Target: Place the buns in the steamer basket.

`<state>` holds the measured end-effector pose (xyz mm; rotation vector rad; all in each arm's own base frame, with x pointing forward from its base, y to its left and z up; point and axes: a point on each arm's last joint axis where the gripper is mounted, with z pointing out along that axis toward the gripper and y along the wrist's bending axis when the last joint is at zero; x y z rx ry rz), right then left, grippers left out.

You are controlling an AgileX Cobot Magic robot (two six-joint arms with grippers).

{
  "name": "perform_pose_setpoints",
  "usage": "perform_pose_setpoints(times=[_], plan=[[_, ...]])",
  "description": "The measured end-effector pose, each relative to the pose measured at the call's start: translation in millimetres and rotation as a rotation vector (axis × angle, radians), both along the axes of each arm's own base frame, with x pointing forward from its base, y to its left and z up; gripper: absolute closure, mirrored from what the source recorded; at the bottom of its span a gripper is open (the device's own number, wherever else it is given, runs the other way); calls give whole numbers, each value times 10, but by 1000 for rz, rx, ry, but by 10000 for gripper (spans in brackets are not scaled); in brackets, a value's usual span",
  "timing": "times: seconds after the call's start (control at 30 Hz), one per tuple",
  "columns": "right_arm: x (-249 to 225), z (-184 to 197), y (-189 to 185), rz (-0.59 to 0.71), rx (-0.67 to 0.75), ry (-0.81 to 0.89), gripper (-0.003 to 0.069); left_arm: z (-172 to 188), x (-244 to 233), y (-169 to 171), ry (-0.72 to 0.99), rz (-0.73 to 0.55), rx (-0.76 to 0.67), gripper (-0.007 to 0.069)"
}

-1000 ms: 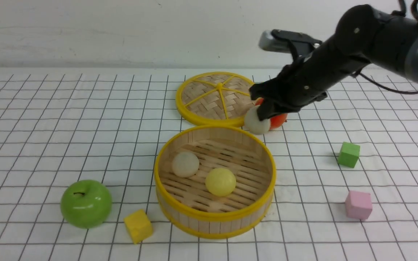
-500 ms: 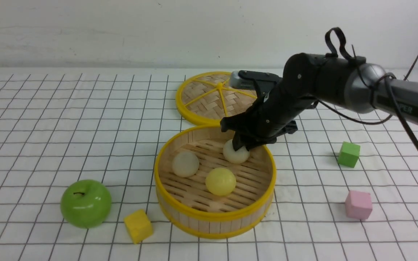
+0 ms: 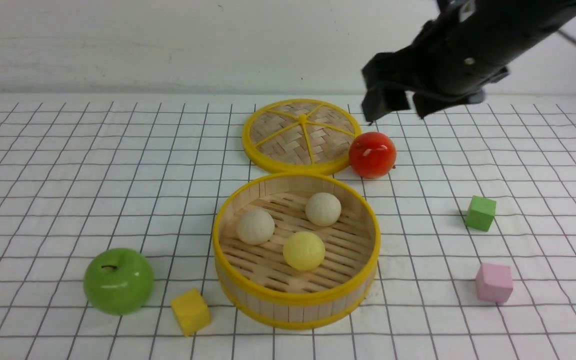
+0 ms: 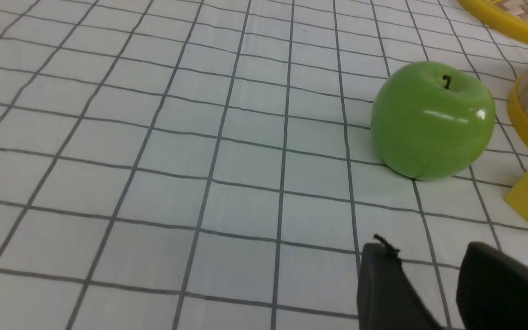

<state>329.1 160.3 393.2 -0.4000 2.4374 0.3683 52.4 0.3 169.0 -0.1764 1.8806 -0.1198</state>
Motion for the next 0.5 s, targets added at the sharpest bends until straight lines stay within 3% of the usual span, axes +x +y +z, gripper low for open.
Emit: perform_pose_setpoints(times=[0.1, 0.2, 0.23, 0.33, 0.4, 0.5], plan=[[-352, 112, -198, -12, -87, -17, 218, 0, 0, 0, 0, 0, 0, 388], [-605, -51, -328, -28, -109, 7, 395, 0, 0, 0, 0, 0, 0, 388], [-624, -66, -337, -28, -111, 10, 424, 0, 0, 0, 0, 0, 0, 388], [-952, -287, -492, -44, -99, 10, 631, 0, 0, 0, 0, 0, 0, 388], [-1125, -376, -573, -50, -75, -28, 675, 0, 0, 0, 0, 0, 0, 388], [-1332, -449, -670, -52, -51, -71, 680, 0, 0, 0, 0, 0, 0, 388]])
